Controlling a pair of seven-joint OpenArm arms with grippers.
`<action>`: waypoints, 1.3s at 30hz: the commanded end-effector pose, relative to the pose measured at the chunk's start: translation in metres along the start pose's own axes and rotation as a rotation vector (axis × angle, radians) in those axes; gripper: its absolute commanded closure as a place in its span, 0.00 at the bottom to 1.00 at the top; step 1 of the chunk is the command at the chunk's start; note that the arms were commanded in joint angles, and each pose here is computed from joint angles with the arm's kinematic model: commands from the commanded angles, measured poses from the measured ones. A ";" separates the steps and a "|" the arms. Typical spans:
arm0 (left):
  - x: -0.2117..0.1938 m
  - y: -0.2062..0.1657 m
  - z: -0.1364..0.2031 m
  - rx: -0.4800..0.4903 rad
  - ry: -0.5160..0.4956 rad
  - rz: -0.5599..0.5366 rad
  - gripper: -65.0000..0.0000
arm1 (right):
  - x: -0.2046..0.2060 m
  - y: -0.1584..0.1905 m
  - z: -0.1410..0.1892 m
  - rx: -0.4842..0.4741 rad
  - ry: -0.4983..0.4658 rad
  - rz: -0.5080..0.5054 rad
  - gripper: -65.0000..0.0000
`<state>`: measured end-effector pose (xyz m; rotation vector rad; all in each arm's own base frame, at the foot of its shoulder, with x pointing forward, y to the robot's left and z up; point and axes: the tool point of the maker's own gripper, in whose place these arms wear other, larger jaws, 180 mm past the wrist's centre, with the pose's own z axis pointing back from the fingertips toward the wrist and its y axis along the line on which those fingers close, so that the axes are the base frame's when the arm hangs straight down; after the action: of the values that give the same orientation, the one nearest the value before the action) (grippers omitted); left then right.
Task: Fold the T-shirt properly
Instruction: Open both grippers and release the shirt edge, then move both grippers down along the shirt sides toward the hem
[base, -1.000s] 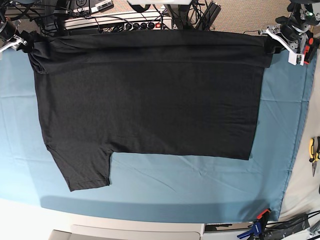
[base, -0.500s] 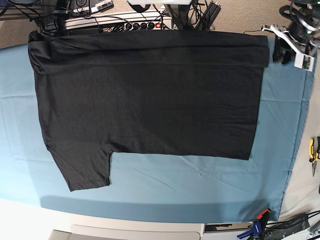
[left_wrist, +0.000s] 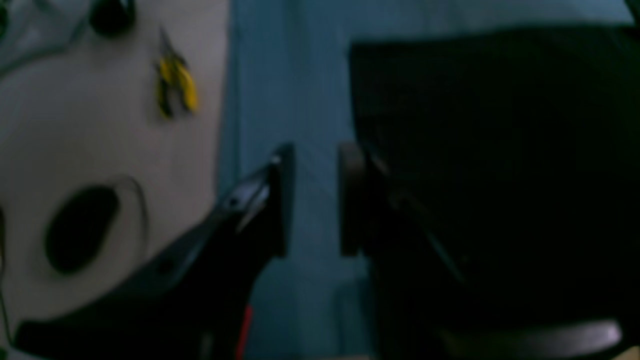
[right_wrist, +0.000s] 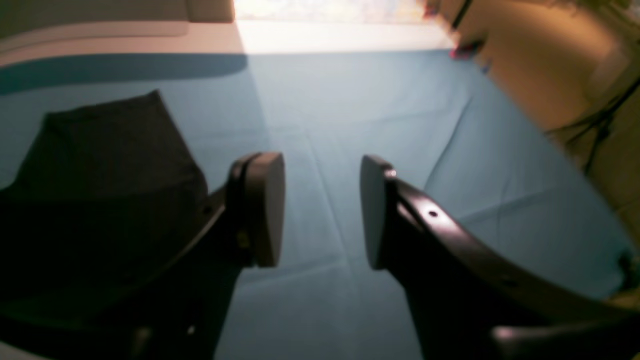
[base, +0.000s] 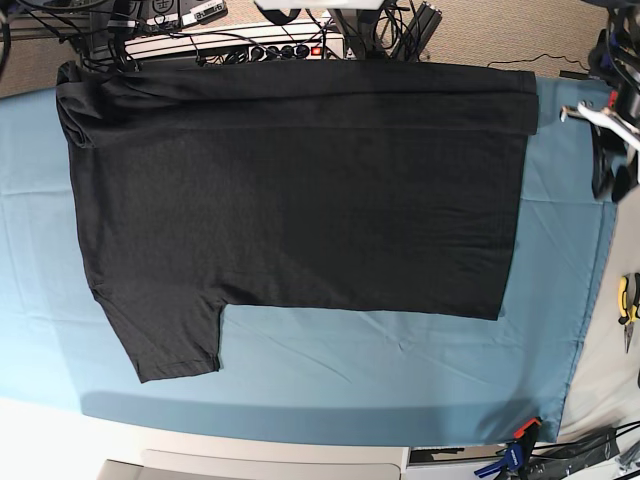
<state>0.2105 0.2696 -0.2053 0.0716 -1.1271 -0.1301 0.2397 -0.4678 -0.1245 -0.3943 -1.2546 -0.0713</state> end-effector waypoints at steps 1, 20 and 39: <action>0.016 0.001 0.001 -0.003 -0.053 -0.027 0.75 | 0.021 -0.001 -0.007 -0.017 -0.048 0.039 0.60; 0.027 0.059 -0.026 0.096 -0.093 -0.059 0.75 | 0.054 0.052 -0.208 0.090 0.001 -0.321 0.60; 0.021 0.093 -0.111 0.097 -0.021 -0.013 0.75 | -0.024 0.216 -0.264 0.310 0.289 -0.498 0.60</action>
<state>0.3212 0.3536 -0.2427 0.1372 -1.1042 -0.0714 0.5178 -0.3450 -0.3001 0.2072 -0.9513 -0.3368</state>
